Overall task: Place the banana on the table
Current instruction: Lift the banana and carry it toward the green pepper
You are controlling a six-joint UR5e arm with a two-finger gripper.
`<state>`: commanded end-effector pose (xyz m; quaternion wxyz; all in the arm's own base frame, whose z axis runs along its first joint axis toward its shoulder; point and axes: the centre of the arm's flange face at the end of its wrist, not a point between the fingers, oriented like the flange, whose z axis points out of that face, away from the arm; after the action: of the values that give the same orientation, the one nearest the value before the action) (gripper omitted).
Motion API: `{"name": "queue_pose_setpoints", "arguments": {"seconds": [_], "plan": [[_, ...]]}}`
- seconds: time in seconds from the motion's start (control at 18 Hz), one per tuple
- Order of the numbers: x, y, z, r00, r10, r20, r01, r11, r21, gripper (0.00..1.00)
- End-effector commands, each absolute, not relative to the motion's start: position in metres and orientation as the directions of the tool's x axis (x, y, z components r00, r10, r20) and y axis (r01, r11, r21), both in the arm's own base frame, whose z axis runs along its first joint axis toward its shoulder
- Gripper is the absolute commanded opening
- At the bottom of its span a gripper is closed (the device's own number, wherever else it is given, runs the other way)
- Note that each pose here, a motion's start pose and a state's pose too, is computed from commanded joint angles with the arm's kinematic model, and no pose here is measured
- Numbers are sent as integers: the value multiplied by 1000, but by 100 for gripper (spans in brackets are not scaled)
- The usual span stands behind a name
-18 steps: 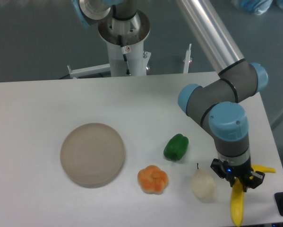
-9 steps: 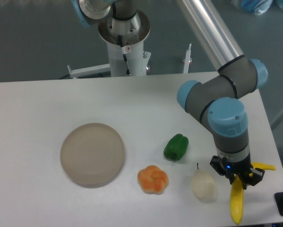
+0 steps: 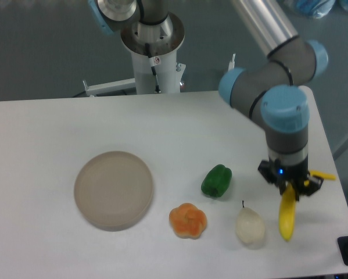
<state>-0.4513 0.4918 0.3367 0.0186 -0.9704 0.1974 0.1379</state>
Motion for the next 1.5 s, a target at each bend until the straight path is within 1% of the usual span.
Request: {"name": "queue_pose_setpoints", "arguments": {"seconds": [0.06, 0.22, 0.56, 0.72, 0.83, 0.94, 1.11, 1.33, 1.5], "plan": [[-451, 477, 335, 875, -404, -266, -411, -911, 29, 30], [-452, 447, 310, 854, -479, -205, -483, -875, 34, 30], [-448, 390, 304, 843, -510, -173, -522, -852, -33, 30], [-444, 369, 292, 788, -598, -148, -607, -795, -22, 30], [-439, 366, 285, 746, -652, -135, -661, -750, -28, 30], [-429, 358, 274, 741, -663, -111, -669, -742, -34, 30], [-415, 357, 257, 687, -722, -77, -726, -687, -38, 30], [-389, 358, 237, 689, -724, -36, -724, -685, -75, 30], [-383, 357, 229, 739, -674, -22, -671, -732, -113, 30]]}}
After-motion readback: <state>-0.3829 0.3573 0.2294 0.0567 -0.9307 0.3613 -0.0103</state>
